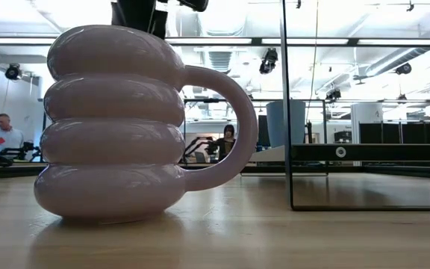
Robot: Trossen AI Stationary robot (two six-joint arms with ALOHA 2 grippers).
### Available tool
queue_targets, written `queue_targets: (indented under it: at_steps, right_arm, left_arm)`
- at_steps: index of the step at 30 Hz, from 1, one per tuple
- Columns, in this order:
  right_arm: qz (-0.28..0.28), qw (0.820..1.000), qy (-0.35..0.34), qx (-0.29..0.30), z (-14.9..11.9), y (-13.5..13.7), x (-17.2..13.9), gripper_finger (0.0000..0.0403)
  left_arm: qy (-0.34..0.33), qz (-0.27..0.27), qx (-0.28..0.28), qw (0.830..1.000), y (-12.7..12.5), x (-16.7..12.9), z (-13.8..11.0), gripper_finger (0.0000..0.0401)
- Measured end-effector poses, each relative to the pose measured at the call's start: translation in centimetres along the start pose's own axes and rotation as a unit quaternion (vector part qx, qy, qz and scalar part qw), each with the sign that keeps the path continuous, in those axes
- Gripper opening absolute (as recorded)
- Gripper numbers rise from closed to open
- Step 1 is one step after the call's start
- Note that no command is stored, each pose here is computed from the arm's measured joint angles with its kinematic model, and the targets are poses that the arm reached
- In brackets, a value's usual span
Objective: Stack small to large cups/mugs on shelf
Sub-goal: Put the purple mug on the shelf
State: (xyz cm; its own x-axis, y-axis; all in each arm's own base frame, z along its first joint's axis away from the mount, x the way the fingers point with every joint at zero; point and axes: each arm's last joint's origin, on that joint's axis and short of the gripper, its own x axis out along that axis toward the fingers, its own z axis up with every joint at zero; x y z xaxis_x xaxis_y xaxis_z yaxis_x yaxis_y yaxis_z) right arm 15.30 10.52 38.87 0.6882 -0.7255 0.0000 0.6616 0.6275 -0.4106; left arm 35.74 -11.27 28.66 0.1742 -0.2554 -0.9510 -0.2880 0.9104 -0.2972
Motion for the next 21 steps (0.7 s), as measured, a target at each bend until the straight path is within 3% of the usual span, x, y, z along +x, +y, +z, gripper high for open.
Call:
queue_targets:
  at_steps: [5,12,21]
  right_arm:
    - [0.000,1.000,0.000,-0.008,0.0,0.0,0.0,0.0009]
    - [0.000,1.000,0.000,-0.009,0.0,0.0,0.0,0.0009]
    - [0.000,1.000,0.000,-0.008,0.0,0.0,0.0,0.0009]
  left_arm:
    - [-0.023,-0.029,0.057,0.998,-1.2,1.7,-0.3,0.0075]
    - [-0.051,0.015,0.032,0.998,-1.1,1.5,-0.4,0.0075]
    - [-0.050,0.030,0.048,0.997,-1.0,2.2,-0.2,0.0075]
